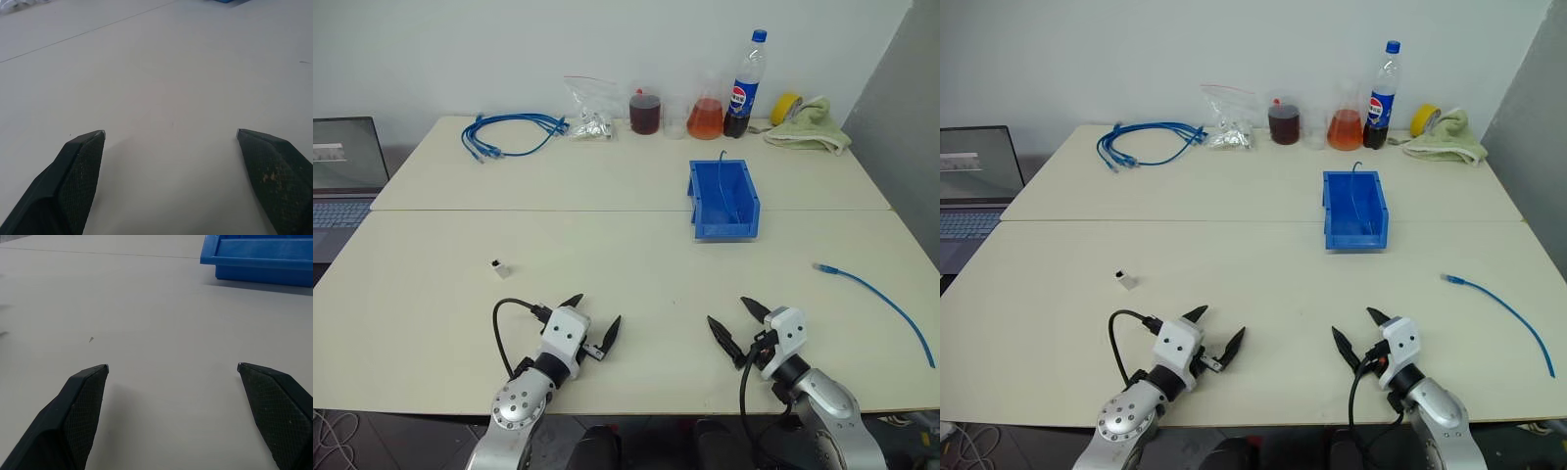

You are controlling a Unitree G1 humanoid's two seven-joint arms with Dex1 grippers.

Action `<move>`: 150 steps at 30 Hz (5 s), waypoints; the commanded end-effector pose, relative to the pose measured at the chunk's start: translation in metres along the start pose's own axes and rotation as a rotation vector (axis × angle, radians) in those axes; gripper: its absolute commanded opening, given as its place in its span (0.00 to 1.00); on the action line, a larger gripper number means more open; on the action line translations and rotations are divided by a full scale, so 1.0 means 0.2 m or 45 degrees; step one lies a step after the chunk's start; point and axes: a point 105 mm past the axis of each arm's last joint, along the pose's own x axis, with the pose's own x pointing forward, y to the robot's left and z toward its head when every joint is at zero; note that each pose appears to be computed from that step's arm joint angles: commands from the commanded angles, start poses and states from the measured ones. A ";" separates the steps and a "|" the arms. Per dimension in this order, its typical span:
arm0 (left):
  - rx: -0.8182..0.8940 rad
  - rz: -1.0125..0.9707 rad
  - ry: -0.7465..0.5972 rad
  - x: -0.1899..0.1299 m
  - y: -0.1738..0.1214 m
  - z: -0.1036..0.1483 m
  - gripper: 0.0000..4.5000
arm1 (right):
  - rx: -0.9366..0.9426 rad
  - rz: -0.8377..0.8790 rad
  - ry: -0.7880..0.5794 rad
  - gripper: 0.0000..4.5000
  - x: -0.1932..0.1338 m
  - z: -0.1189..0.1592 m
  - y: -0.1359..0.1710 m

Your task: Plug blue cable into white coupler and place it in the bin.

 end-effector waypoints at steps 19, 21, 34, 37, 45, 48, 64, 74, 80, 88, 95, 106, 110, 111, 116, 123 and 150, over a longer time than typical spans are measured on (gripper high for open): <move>-0.058 -0.163 -0.141 -0.08 -0.03 0.11 1.00 | -0.019 0.034 -0.013 1.00 0.02 0.01 -0.01; -0.077 -0.170 -0.155 -0.09 -0.02 0.12 1.00 | -0.022 0.038 -0.016 1.00 0.02 0.01 -0.01; -0.092 -0.362 -0.169 -0.09 -0.06 0.16 1.00 | -0.033 0.051 -0.034 1.00 0.02 0.03 0.00; -0.053 -0.535 -0.176 -0.10 -0.10 0.23 1.00 | -0.043 0.029 -0.062 1.00 0.01 0.07 -0.04; -0.044 -0.929 -0.114 -0.04 -0.20 0.38 1.00 | -0.099 -0.062 -0.100 1.00 -0.08 0.22 -0.24; -0.052 -1.028 -0.068 -0.01 -0.23 0.42 1.00 | -0.119 -0.092 -0.078 1.00 -0.13 0.25 -0.31; 0.289 -1.242 0.025 0.11 -0.32 0.51 1.00 | -0.150 -0.391 0.224 1.00 -0.44 0.36 -0.80; 0.278 -1.274 -0.041 0.12 -0.42 0.54 1.00 | -0.079 -0.421 0.507 1.00 -0.52 0.34 -1.16; 0.280 -1.280 -0.050 0.11 -0.44 0.55 1.00 | -0.008 -0.275 0.679 1.00 -0.52 0.24 -1.17; 0.292 -1.280 -0.036 0.10 -0.43 0.53 1.00 | 0.092 -0.199 0.750 0.84 -0.49 0.14 -1.15; 0.283 -1.269 -0.015 0.10 -0.41 0.51 1.00 | 0.173 -0.105 0.788 0.45 -0.46 0.09 -1.10; 0.287 -1.240 0.014 0.10 -0.37 0.48 1.00 | -0.093 0.225 0.828 0.01 -0.36 0.16 -0.94; 0.269 -1.205 0.062 0.07 -0.30 0.44 1.00 | -0.284 0.441 0.790 0.01 -0.25 0.24 -0.79; 0.268 -1.195 0.080 0.06 -0.28 0.43 1.00 | -0.321 0.492 0.781 0.01 -0.23 0.26 -0.76; 0.239 -1.112 0.212 -0.01 -0.16 0.31 1.00 | -0.493 0.781 0.735 0.01 -0.08 0.30 -0.52; 0.166 -0.946 0.359 -0.13 -0.02 0.16 1.00 | -0.560 1.013 0.661 0.01 0.09 0.26 -0.26; 0.108 -0.751 0.474 -0.23 0.18 -0.03 1.00 | -0.656 1.239 0.514 0.01 0.40 0.20 0.11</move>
